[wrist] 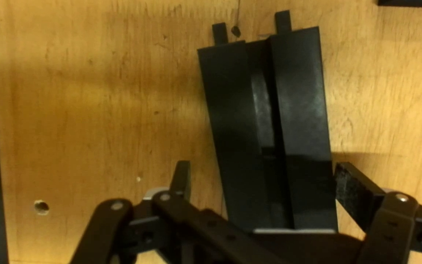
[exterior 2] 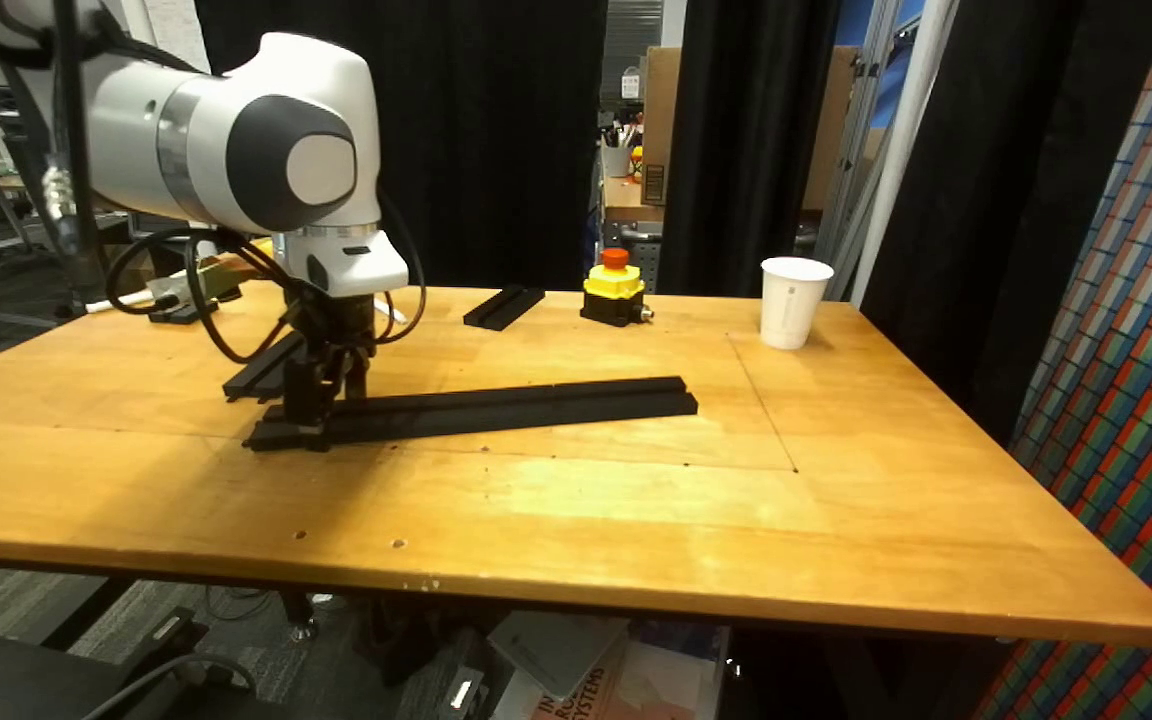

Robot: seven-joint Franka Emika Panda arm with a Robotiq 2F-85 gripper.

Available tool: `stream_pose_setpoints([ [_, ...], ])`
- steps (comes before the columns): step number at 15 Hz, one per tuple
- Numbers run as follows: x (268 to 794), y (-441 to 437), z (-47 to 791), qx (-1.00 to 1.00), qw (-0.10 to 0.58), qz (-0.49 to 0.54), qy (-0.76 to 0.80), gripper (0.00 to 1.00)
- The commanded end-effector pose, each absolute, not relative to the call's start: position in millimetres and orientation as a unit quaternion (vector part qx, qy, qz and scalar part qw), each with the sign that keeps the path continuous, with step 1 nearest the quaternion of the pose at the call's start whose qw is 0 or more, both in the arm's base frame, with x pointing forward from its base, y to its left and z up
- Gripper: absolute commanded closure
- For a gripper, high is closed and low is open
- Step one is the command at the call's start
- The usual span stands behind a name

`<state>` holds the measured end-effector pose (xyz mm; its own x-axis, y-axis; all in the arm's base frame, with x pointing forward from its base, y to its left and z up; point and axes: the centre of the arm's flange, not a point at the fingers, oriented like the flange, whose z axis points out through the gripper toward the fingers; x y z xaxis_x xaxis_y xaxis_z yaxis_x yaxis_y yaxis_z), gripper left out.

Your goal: Connect the four black objects together

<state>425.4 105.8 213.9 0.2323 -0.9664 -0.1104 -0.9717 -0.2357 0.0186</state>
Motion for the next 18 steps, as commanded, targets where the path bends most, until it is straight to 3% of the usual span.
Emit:
stream_pose_setpoints([
  [1, 427.8, 107.8, 225.2, -0.789, 0.039, 0.031, 0.612, 0.0],
  [9, 458.9, 156.5, 283.6, -0.883, 0.031, 0.02, 0.468, 0.0],
  [18, 555.3, 225.7, 315.2, -0.965, 0.009, 0.07, 0.251, 0.0],
])
